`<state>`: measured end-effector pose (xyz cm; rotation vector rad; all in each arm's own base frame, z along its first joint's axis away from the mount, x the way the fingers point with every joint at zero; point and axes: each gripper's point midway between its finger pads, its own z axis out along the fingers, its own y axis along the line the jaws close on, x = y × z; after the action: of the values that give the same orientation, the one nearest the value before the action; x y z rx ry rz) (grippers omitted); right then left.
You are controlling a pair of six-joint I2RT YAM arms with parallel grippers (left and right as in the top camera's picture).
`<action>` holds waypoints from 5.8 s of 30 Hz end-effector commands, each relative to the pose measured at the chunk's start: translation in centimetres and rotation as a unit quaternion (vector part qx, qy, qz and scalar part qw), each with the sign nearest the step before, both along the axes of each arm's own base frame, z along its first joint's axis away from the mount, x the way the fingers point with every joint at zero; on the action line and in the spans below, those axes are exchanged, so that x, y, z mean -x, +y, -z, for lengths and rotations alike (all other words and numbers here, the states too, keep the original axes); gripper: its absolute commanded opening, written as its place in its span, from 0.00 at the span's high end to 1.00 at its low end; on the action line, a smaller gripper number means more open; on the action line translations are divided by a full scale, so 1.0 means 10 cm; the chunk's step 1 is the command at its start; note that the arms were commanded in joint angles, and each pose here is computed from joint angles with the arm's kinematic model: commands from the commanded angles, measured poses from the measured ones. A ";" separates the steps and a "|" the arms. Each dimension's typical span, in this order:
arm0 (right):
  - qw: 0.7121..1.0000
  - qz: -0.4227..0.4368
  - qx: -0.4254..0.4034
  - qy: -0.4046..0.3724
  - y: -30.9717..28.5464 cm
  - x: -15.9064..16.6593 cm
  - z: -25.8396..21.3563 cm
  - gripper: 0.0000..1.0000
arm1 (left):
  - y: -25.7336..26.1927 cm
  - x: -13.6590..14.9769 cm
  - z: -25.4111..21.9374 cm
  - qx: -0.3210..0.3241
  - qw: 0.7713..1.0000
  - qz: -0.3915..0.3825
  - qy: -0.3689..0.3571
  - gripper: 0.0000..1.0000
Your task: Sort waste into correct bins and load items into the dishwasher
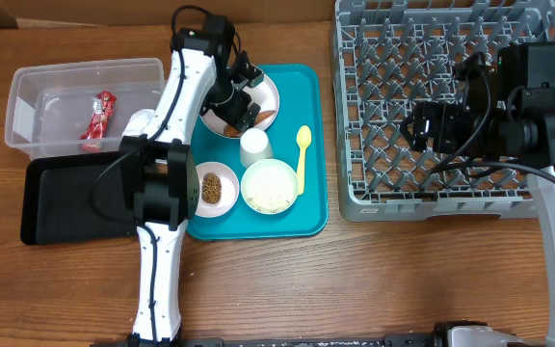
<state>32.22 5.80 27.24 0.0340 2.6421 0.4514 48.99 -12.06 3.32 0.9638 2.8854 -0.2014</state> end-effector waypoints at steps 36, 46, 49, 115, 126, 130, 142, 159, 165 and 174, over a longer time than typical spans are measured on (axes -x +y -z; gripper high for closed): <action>1.000 0.002 -0.005 -0.012 0.00 -0.01 -0.07 0.04 | 0.01 0.05 0.31 0.002 0.999 -0.045 0.017 0.76; 1.000 0.002 -0.005 -0.012 0.00 -0.01 -0.07 0.04 | -0.03 -0.17 -0.50 0.021 0.994 -0.105 -0.031 0.80; 1.000 0.002 -0.005 -0.012 0.00 -0.01 -0.07 0.04 | -0.03 -0.20 -0.99 0.034 0.990 -0.124 -0.062 0.79; 1.000 0.002 -0.005 -0.003 0.00 0.02 -0.05 0.00 | 2.67 2.33 -0.36 -0.043 0.563 -0.823 -0.058 0.76; 1.000 0.002 -0.005 0.005 0.00 0.06 -0.03 0.00 | 2.83 2.33 0.02 -0.058 0.506 -0.855 -0.093 0.42; 1.000 0.002 -0.005 0.007 0.00 0.07 -0.03 0.00 | 2.90 2.17 -0.06 -0.049 0.533 -0.836 -0.123 0.18; 1.000 0.002 -0.005 0.007 0.00 0.06 -0.03 0.00 | 2.24 1.08 -1.44 0.103 0.819 -0.534 -0.183 0.13; 1.000 0.002 -0.004 0.005 0.00 0.06 -0.03 0.00 | -0.24 1.29 -0.91 0.027 0.989 -0.109 -0.099 0.14; 1.000 0.002 -0.004 0.003 0.00 0.05 -0.04 0.00 | -0.43 1.47 -0.49 -0.007 0.997 -0.073 -0.037 0.23; 1.000 0.002 -0.003 0.002 -0.01 0.04 -0.04 0.00 | -0.50 1.37 -0.58 0.007 0.996 -0.073 -0.053 0.23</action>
<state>31.68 5.79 26.96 0.0398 2.6669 0.4532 34.54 -16.71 7.95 0.7118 2.8739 -0.1537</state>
